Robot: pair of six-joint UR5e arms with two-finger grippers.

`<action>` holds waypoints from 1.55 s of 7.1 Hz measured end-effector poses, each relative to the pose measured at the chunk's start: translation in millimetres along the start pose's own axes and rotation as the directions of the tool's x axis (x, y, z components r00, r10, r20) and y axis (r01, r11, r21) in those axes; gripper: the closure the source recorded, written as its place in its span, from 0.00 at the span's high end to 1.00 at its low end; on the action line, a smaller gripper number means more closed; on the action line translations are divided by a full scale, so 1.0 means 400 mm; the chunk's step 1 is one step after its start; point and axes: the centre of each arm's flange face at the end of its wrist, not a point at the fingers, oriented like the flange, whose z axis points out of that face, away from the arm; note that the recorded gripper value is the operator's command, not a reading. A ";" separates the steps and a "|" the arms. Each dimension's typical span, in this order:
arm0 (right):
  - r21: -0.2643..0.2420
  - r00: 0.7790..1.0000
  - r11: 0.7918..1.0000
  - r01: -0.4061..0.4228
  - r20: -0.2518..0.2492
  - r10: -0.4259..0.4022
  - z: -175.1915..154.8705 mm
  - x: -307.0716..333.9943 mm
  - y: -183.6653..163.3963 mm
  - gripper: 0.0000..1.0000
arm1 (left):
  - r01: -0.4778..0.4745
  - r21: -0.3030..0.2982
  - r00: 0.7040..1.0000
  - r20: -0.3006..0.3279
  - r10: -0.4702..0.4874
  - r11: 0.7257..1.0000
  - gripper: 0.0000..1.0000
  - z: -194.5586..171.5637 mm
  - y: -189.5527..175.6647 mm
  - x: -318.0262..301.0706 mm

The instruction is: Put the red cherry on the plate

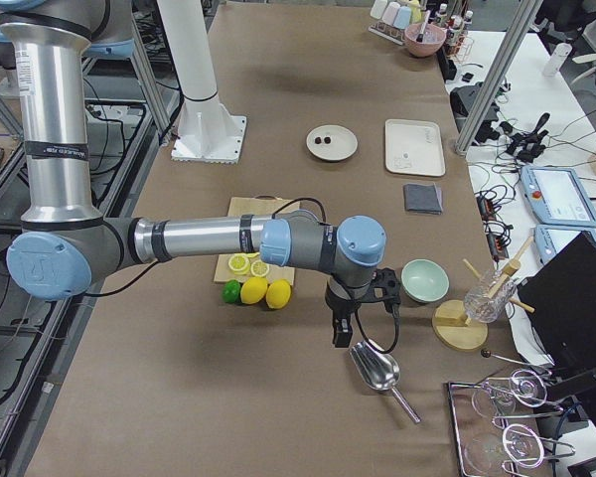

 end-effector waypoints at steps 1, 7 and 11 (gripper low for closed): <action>0.003 1.000 1.000 -0.001 0.006 0.001 -0.002 -0.003 -0.002 1.00 | 0.004 -0.004 1.000 0.001 -0.004 1.000 0.98 0.004 0.000 -0.004; 0.018 1.000 1.000 -0.002 0.010 0.001 -0.015 -0.015 -0.008 1.00 | 0.007 -0.008 1.000 0.002 -0.007 1.000 0.98 0.012 -0.006 -0.008; 0.032 1.000 0.999 0.000 0.008 0.000 -0.033 -0.030 -0.007 1.00 | -0.004 -0.011 1.000 0.000 0.004 1.000 0.98 0.022 -0.008 0.005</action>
